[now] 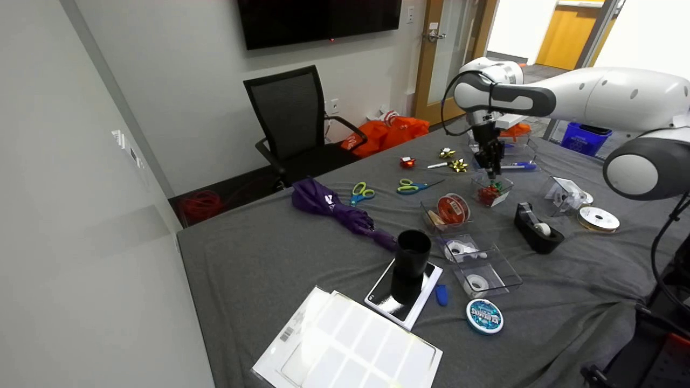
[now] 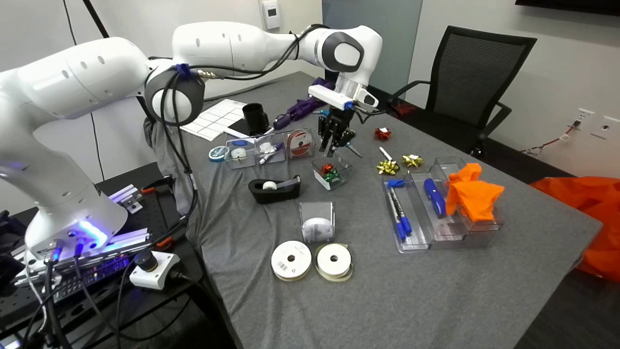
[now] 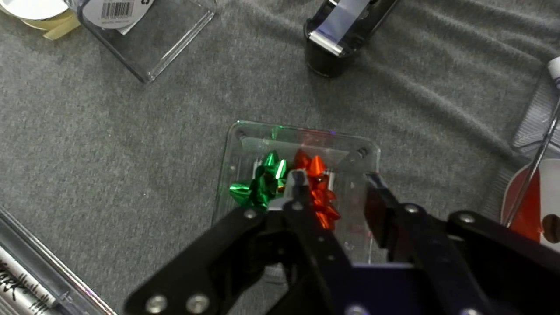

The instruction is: Put the green and red decorating ribbons in the empty stationary holder to the right

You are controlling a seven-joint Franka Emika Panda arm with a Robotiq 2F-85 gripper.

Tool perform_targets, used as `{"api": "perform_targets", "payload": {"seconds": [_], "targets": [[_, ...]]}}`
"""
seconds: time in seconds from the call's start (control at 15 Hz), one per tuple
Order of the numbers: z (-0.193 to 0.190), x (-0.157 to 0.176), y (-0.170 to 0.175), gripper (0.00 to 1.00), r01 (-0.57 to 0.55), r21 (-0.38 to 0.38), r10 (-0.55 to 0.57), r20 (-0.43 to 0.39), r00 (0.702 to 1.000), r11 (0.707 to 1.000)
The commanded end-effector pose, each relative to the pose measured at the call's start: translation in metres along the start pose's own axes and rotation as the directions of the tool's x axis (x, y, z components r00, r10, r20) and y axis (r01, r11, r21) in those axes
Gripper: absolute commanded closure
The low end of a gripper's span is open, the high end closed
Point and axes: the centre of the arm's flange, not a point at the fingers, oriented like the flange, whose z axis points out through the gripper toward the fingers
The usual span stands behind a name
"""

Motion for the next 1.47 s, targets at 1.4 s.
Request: {"api": "perform_targets", "payload": {"seconds": [1.4], "targets": [[-0.140,-0.118,-0.115,0.00,0.082,0.051,-0.069,-0.226,0.972,0.995]]}}
